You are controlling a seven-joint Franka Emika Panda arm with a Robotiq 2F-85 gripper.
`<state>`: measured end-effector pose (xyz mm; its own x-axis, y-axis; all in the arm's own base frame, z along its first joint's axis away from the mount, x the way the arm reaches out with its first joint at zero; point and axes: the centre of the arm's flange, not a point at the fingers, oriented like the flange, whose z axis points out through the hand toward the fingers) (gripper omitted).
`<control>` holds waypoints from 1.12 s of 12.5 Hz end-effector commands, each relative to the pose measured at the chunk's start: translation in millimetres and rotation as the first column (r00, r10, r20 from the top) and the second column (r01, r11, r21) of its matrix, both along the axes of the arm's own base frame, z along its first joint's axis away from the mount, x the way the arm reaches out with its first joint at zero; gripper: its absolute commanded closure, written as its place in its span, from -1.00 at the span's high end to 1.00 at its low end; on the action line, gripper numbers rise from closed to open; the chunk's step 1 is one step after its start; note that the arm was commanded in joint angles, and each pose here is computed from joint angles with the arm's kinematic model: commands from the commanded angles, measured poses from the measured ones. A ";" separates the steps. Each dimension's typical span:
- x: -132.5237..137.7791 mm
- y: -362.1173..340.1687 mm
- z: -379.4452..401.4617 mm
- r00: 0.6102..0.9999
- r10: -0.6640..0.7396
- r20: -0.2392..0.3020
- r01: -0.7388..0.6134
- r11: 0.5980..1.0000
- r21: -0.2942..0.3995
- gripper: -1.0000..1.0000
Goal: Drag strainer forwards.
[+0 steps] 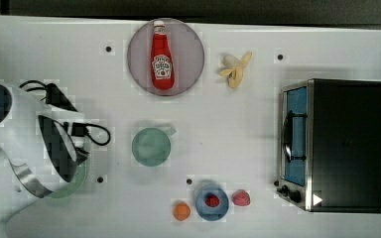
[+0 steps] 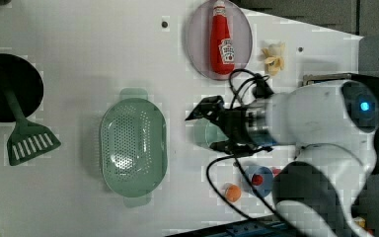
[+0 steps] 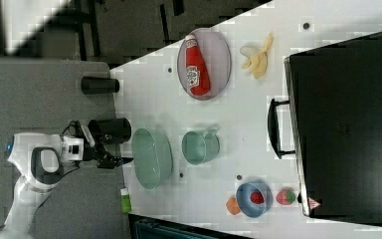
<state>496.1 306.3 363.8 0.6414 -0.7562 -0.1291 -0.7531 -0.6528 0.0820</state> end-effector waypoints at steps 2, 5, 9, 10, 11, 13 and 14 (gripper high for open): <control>-3.4 37.6 -23.4 0.971 -0.225 0.086 0.228 0.973 -0.035 1.00; -15.4 61.0 -72.6 0.945 -0.316 0.089 0.323 0.943 -0.085 1.00; -23.8 81.9 -130.9 0.915 -0.388 0.105 0.397 0.915 -0.075 1.00; -24.0 84.7 -142.8 0.914 -0.392 0.106 0.400 0.914 -0.062 1.00; -23.5 86.7 -153.0 0.914 -0.393 0.105 0.399 0.916 -0.049 1.00; -21.9 90.0 -168.3 0.914 -0.395 0.092 0.400 0.916 -0.043 1.00; -19.9 90.8 -173.3 0.913 -0.398 0.087 0.403 0.914 -0.045 1.00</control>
